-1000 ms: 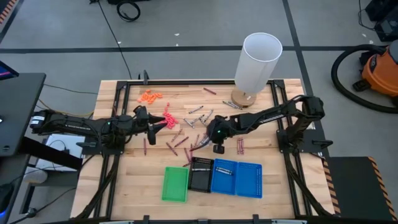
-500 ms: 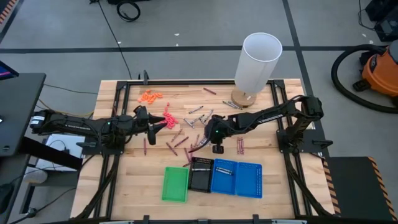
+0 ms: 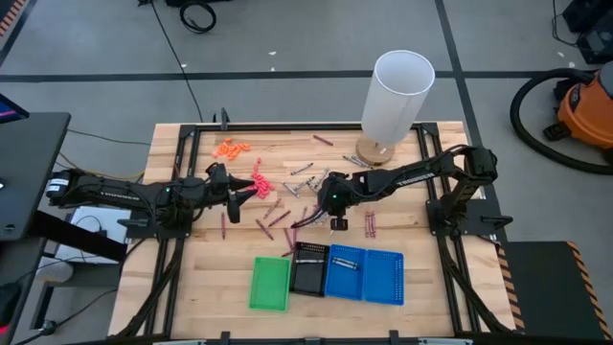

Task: Sort crayons
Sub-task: Put the pink crayon into the right blue bin

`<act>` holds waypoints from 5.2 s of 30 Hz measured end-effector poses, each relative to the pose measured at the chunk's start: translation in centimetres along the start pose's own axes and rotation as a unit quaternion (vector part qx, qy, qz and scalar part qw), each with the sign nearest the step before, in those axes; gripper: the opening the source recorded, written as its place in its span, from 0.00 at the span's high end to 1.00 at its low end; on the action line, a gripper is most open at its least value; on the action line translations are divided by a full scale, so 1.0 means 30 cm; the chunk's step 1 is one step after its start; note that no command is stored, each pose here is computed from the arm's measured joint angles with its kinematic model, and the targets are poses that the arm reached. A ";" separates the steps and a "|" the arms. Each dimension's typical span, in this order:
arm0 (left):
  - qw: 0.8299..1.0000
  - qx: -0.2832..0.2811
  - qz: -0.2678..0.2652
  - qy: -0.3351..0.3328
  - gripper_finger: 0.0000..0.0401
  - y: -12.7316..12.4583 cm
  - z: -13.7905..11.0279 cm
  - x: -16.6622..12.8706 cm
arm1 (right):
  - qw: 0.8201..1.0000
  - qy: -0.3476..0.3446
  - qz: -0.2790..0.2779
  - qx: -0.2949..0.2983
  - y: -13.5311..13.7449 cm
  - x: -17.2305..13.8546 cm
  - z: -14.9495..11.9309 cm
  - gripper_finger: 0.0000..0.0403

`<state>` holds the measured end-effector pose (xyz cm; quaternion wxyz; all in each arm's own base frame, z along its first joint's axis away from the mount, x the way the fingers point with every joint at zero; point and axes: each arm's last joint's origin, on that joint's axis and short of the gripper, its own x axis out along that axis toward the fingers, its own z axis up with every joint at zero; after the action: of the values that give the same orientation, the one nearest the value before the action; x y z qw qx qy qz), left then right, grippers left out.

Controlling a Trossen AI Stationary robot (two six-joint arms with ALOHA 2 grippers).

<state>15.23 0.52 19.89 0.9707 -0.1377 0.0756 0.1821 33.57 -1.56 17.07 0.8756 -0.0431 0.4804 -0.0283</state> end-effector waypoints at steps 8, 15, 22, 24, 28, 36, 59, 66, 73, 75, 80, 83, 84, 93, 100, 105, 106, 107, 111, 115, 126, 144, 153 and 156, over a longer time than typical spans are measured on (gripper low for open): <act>1.000 0.000 0.000 0.000 0.61 0.000 0.000 0.000 | 0.999 0.022 -0.014 0.018 -0.053 0.034 -0.077 0.75; 1.000 0.000 0.000 0.000 0.61 0.000 0.000 0.000 | 0.999 0.013 -0.030 0.015 -0.087 0.055 -0.117 0.75; 1.000 0.000 0.000 0.000 0.61 0.000 0.000 0.000 | 0.999 0.014 -0.017 0.028 -0.117 0.064 -0.145 0.75; 1.000 0.000 0.000 0.000 0.61 0.000 0.000 0.000 | 0.999 0.015 -0.012 0.031 -0.119 0.066 -0.153 0.75; 1.000 0.000 0.000 0.000 0.61 0.000 0.000 0.000 | 0.999 0.018 -0.004 0.034 -0.116 0.072 -0.172 0.75; 1.000 0.002 0.000 0.000 0.61 0.000 0.000 0.000 | 0.999 0.018 0.000 0.045 -0.115 0.076 -0.187 0.78; 1.000 0.002 0.000 0.000 0.61 0.000 0.000 0.000 | 0.999 0.010 -0.004 0.042 -0.107 0.040 -0.179 0.92; 1.000 0.002 0.000 0.000 0.61 0.000 0.000 0.000 | 0.998 -0.043 -0.002 0.042 -0.077 -0.037 -0.133 0.92; 1.000 0.000 0.000 0.000 0.61 0.000 0.000 0.000 | 0.996 -0.083 0.000 0.020 0.008 -0.101 -0.045 0.92; 1.000 0.000 0.000 0.000 0.61 0.000 0.000 0.000 | 0.995 -0.096 0.003 0.006 0.040 -0.118 -0.014 0.92; 1.000 0.000 0.000 0.000 0.61 0.000 0.000 0.000 | 0.992 -0.122 0.007 -0.019 0.104 -0.165 0.052 0.92; 1.000 0.000 0.000 0.000 0.61 0.000 0.000 0.000 | 0.992 -0.123 0.016 -0.027 0.138 -0.168 0.078 0.92; 1.000 -0.001 0.000 0.000 0.61 0.000 0.000 0.000 | 0.992 -0.118 0.020 -0.032 0.152 -0.162 0.084 0.92; 1.000 -0.004 0.000 0.000 0.61 0.000 0.000 0.000 | 0.991 -0.102 0.037 -0.083 0.273 -0.120 0.195 0.92; 1.000 -0.016 -0.001 -0.002 0.61 -0.001 0.002 0.000 | 0.987 -0.100 0.046 -0.119 0.335 -0.093 0.249 0.92; 0.999 -0.035 -0.001 0.001 0.61 -0.001 -0.001 0.000 | 0.984 -0.111 0.062 -0.129 0.357 -0.060 0.287 0.92; 0.999 -0.037 -0.002 0.001 0.61 -0.001 -0.001 0.000 | 0.983 -0.109 0.069 -0.131 0.363 -0.052 0.293 0.92; 0.999 -0.037 -0.002 0.001 0.61 -0.001 -0.001 0.000 | 0.982 -0.111 0.071 -0.134 0.370 -0.046 0.301 0.92; 0.999 -0.042 -0.003 -0.001 0.61 -0.002 0.000 0.000 | 0.977 -0.115 0.071 -0.164 0.400 -0.016 0.330 0.92; 0.999 -0.043 -0.031 0.010 0.61 -0.007 -0.002 -0.001 | 0.970 -0.112 0.077 -0.203 0.417 0.016 0.361 0.92; 0.997 -0.053 -0.047 0.019 0.61 -0.010 -0.004 -0.001 | 0.957 -0.059 0.038 -0.281 0.467 -0.043 0.348 0.92; 0.997 -0.052 -0.047 0.019 0.61 -0.010 -0.003 -0.001 | 0.982 0.169 -0.002 -0.084 0.678 -0.367 0.085 0.90; 0.998 -0.037 -0.049 0.004 0.61 -0.010 0.007 0.000 | 0.971 0.227 -0.069 0.027 0.771 -0.442 -0.053 0.90; 0.998 -0.030 -0.048 -0.010 0.61 -0.007 0.016 0.002 | 0.965 0.239 -0.085 0.066 0.793 -0.463 -0.090 0.90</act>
<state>15.40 0.48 20.38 0.9744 -0.1684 0.0539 0.1392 24.03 23.25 24.82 0.7304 -0.0180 0.6676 -0.1433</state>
